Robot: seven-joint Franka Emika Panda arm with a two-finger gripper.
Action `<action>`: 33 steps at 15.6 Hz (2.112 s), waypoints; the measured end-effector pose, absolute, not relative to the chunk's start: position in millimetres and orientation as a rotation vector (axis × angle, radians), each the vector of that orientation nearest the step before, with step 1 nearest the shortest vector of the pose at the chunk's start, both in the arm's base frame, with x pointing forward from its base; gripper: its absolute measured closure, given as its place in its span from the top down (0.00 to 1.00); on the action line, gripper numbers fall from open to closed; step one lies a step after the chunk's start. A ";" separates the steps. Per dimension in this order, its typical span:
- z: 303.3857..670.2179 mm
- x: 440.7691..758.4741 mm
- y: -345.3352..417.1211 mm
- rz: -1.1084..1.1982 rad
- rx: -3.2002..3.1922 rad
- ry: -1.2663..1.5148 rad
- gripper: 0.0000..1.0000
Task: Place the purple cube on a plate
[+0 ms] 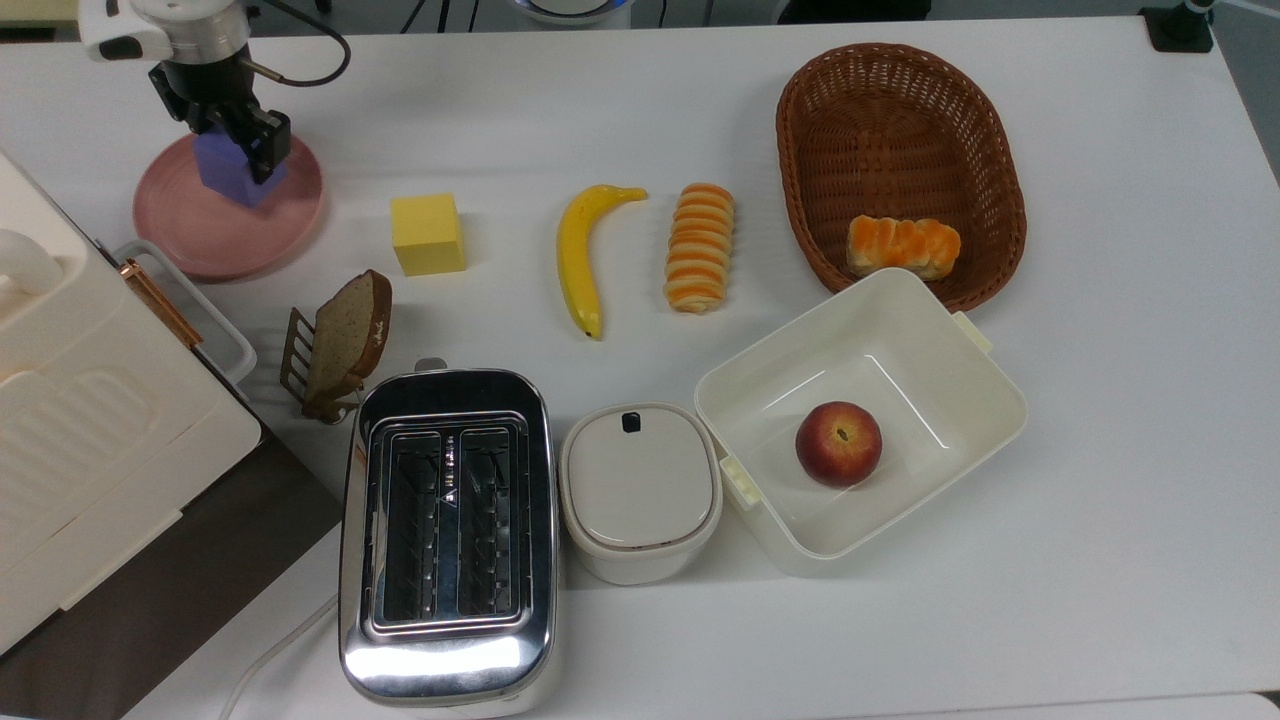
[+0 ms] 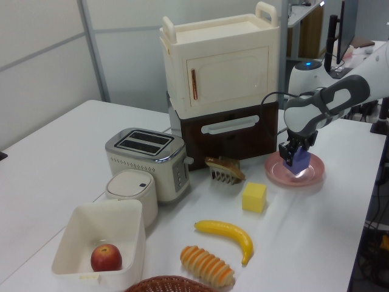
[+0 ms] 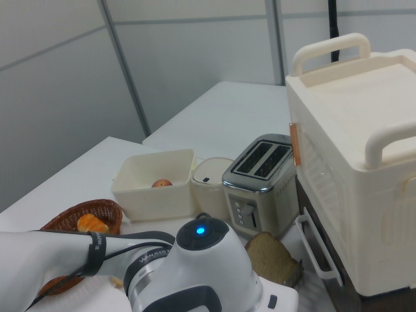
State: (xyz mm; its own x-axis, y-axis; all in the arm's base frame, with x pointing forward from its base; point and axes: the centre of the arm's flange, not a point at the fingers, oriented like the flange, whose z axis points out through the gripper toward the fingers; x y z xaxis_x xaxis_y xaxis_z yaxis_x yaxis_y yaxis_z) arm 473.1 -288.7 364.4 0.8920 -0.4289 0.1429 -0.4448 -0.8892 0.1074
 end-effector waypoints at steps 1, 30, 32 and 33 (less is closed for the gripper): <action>364.4 471.7 -291.2 0.174 2.921 -0.689 0.59; 581.2 533.8 -65.7 0.059 3.078 -0.395 1.00; 589.5 536.0 -56.2 0.085 3.103 -0.383 1.00; 591.0 536.1 -52.6 0.082 3.109 -0.376 1.00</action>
